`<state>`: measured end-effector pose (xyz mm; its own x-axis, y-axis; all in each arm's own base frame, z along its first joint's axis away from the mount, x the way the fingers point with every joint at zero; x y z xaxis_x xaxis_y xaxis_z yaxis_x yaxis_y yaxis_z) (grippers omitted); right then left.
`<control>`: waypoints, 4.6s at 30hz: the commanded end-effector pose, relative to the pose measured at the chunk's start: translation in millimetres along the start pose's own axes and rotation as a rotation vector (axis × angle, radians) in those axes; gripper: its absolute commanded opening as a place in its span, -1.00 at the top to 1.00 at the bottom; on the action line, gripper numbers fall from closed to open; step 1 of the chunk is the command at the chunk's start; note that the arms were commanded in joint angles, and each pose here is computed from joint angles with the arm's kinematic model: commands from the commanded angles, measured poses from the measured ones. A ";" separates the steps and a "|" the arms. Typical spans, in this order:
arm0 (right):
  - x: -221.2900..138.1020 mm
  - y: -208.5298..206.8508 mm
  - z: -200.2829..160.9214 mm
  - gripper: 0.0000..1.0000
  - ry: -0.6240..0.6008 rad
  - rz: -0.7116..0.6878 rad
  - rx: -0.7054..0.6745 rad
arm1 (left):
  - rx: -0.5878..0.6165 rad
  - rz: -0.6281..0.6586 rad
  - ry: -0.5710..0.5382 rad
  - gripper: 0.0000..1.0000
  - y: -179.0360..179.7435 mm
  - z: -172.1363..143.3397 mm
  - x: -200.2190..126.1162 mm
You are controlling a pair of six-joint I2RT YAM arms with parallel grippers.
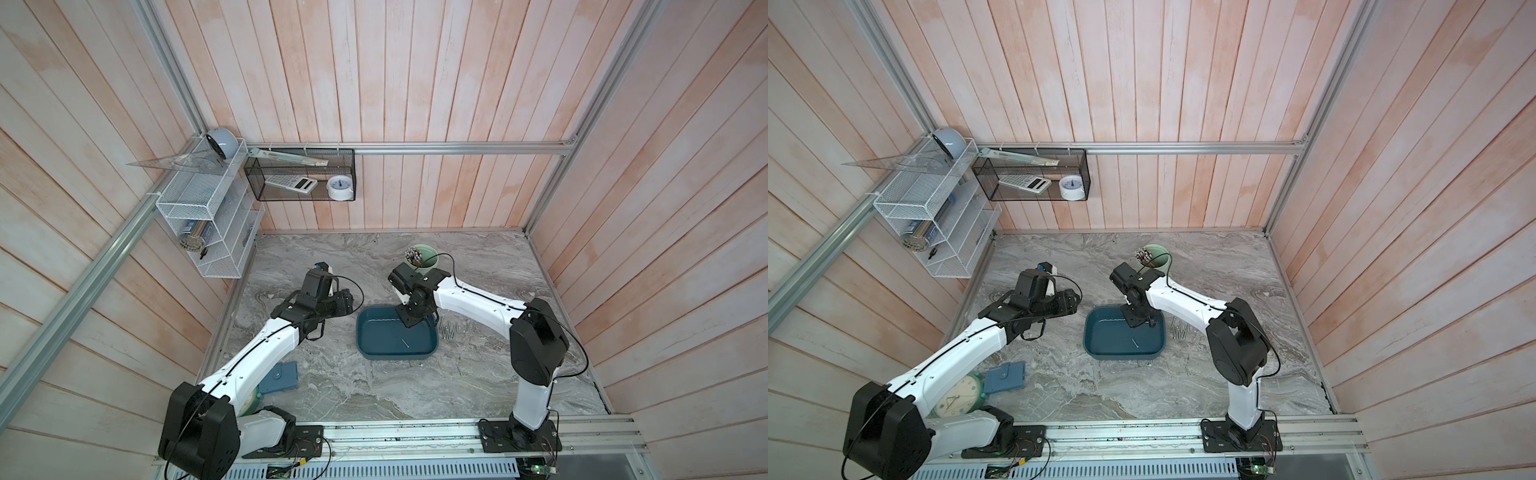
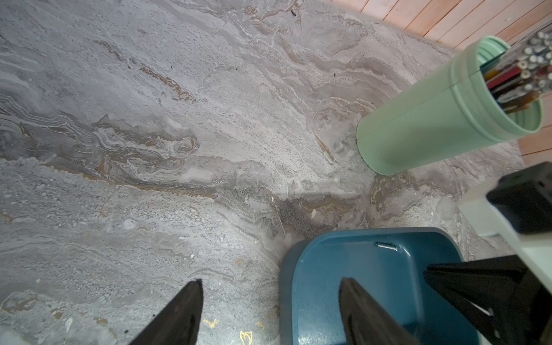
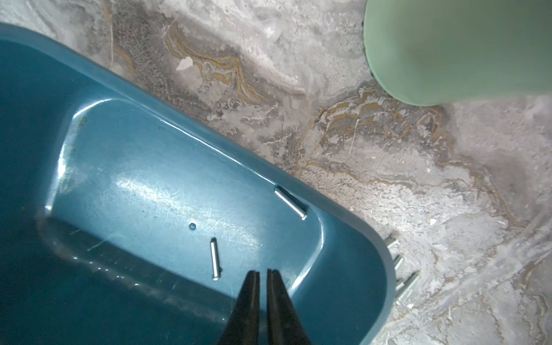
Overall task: Take out the screws from the storage box
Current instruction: Pick up the screw from the storage box, then place the screw at the center of the board.
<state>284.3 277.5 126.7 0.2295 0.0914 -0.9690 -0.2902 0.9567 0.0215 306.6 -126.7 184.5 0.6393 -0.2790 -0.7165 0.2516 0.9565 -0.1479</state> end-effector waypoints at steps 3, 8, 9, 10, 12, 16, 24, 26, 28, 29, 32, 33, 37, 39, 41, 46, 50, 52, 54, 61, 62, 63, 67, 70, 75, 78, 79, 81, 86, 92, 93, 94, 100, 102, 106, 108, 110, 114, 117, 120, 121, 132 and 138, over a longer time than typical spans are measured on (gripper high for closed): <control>14.8 -6.4 -11.9 0.55 0.044 -0.043 -0.005 | 0.001 -0.001 -0.004 -0.54 1.2 1.1 0.8; 29.2 -9.4 -10.4 0.29 0.028 -0.065 -0.021 | 0.003 -0.002 -0.002 -0.54 1.0 0.7 1.3; 32.3 -10.0 -10.0 0.28 0.029 -0.067 -0.023 | 0.002 -0.001 -0.003 -0.54 1.1 0.9 1.6; 36.1 -10.4 -9.7 0.27 0.028 -0.067 -0.024 | 0.002 -0.002 -0.004 -0.54 1.2 1.3 1.4; 42.6 -11.8 -8.0 0.26 0.028 -0.068 -0.019 | 0.002 -0.001 -0.004 -0.54 1.1 1.1 1.4; 51.5 -13.7 -7.7 0.22 0.030 -0.082 -0.018 | 0.001 -0.001 -0.002 -0.54 1.4 0.7 1.9; 63.5 -19.4 -7.4 0.14 0.020 -0.108 -0.009 | 0.001 -0.002 -0.004 -0.54 1.3 1.2 1.8; 65.3 -19.8 -7.0 0.13 0.016 -0.112 -0.008 | 0.002 -0.004 -0.002 -0.54 0.9 0.6 2.0; 67.6 -21.5 -7.1 0.13 0.015 -0.124 -0.004 | 0.002 -0.003 -0.003 -0.54 1.0 1.0 1.8; 68.5 -22.0 -7.0 0.13 0.013 -0.129 0.000 | 0.001 -0.002 -0.004 -0.54 1.3 1.2 1.9; 70.9 -24.7 -8.0 0.14 0.008 -0.143 0.018 | 0.002 -0.003 -0.003 -0.54 0.9 1.0 1.8; 70.5 -24.7 -7.8 0.14 0.003 -0.141 0.023 | 0.003 -0.003 -0.003 -0.54 1.0 0.9 2.0; 70.5 -28.8 -8.5 0.20 -0.003 -0.168 0.053 | 0.003 -0.004 -0.002 -0.54 0.9 0.5 2.2; 67.8 -29.6 -8.0 0.21 -0.015 -0.181 0.063 | 0.003 -0.004 -0.002 -0.54 0.8 0.5 2.1; 64.8 -29.4 -8.1 0.20 -0.037 -0.171 0.076 | 0.003 -0.003 -0.004 -0.54 0.8 1.2 1.9; 69.3 -27.5 -9.6 0.18 -0.032 -0.157 0.084 | 0.003 -0.002 -0.004 -0.54 1.0 1.0 1.8; 78.8 -24.5 -13.7 0.20 0.003 -0.151 0.084 | 0.003 -0.003 -0.006 -0.54 0.9 1.0 1.1; 79.8 -22.0 -15.0 0.25 0.010 -0.139 0.080 | 0.002 -0.004 -0.005 -0.54 1.0 1.1 1.1; 80.9 -17.8 -16.9 0.31 0.018 -0.124 0.070 | 0.003 -0.005 -0.006 -0.54 0.5 1.6 1.1; 89.7 -12.7 -23.3 0.55 0.066 -0.133 0.047 | 0.003 -0.003 -0.006 -0.54 0.9 1.2 1.0; 90.4 -12.9 -24.0 0.61 0.072 -0.136 0.046 | 0.001 -0.003 -0.006 -0.54 0.9 1.2 1.0; 90.9 -12.3 -24.4 0.62 0.075 -0.135 0.044 | 0.002 -0.004 -0.005 -0.54 0.8 1.0 1.0; 93.9 -12.5 -27.0 0.68 0.097 -0.138 0.045 | 0.002 -0.003 -0.006 -0.54 1.0 1.4 1.1; 97.4 -12.6 -29.7 0.67 0.114 -0.140 0.045 | 0.001 -0.005 -0.006 -0.54 0.6 1.5 0.7; 104.7 -12.6 -33.8 0.52 0.151 -0.152 0.043 | 0.001 -0.004 -0.006 -0.54 0.8 1.4 0.7; 108.7 -10.5 -37.5 0.56 0.182 -0.138 0.043 | 0.003 -0.003 -0.007 -0.54 0.8 1.6 0.4; 109.7 -10.5 -38.7 0.61 0.191 -0.134 0.045 | 0.003 -0.004 -0.007 -0.54 0.7 1.6 0.5; 111.1 -10.0 -41.3 0.74 0.207 -0.130 0.046 | 0.002 -0.004 -0.008 -0.54 0.7 2.2 0.5; 104.4 -7.2 -41.4 0.94 0.212 -0.106 0.058 | 0.002 -0.005 -0.007 -0.54 0.5 1.8 0.9; 69.8 -1.7 -24.1 0.96 0.129 -0.061 0.084 | 0.002 -0.005 -0.006 -0.54 0.6 1.6 1.0; 62.0 0.0 -20.1 0.96 0.111 -0.050 0.089 | 0.003 -0.005 -0.005 -0.54 0.6 1.4 1.2; 54.7 1.4 -16.6 0.96 0.093 -0.039 0.092 | 0.002 -0.006 -0.005 -0.54 0.5 1.7 1.3; 19.2 10.0 -0.5 0.96 0.011 0.019 0.108 | 0.003 -0.005 -0.005 -0.54 0.6 1.4 0.8; 12.1 11.3 1.5 0.96 -0.004 0.028 0.109 | 0.003 -0.005 -0.007 -0.54 0.5 1.9 0.8; -1.1 5.4 3.2 0.96 -0.041 0.011 0.117 | 0.001 -0.008 -0.006 -0.54 0.0 1.9 1.1; -10.8 -0.7 2.6 0.96 -0.065 -0.006 0.121 | 0.002 -0.008 -0.006 -0.54 0.2 2.0 1.3; -19.2 -8.6 0.5 0.96 -0.076 -0.011 0.130 | 0.001 -0.006 -0.006 -0.54 0.6 2.0 1.4; -31.6 -35.7 -8.2 0.99 -0.085 -0.015 0.188 | 0.002 -0.007 -0.005 -0.54 0.2 1.7 0.8; -38.5 -57.7 -17.8 1.00 -0.091 -0.010 0.246 | 0.001 -0.004 -0.007 -0.54 0.9 2.0 0.5; -44.6 -78.9 -28.0 1.00 -0.111 -0.003 0.315 | 0.001 -0.005 -0.007 -0.54 0.6 1.9 0.6; -45.6 -84.8 -31.1 1.00 -0.119 0.001 0.344 | 0.001 -0.005 -0.007 -0.54 0.5 2.2 0.5; -6.8 -105.5 -50.7 0.98 -0.079 -0.016 0.438 | 0.002 -0.004 -0.003 -0.54 0.7 1.3 1.6; 17.7 -101.7 -56.6 0.97 -0.007 -0.009 0.428 | 0.001 -0.005 -0.003 -0.54 0.6 1.3 1.7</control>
<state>265.6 162.7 100.1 0.2508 0.0601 -0.9662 0.1250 0.9877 0.0938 306.5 -127.0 184.5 0.6383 -0.2814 -0.7165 0.2532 0.9557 -0.1498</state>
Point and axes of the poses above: each gripper's point midway between its finger pads, its own x axis out along the fingers, its own y axis along the line the jaws close on, z = x × y, the point moved 4 cm from there along -x, back along the fingers, and after that the axes turned 15 degrees about x, right-handed, at the moved point
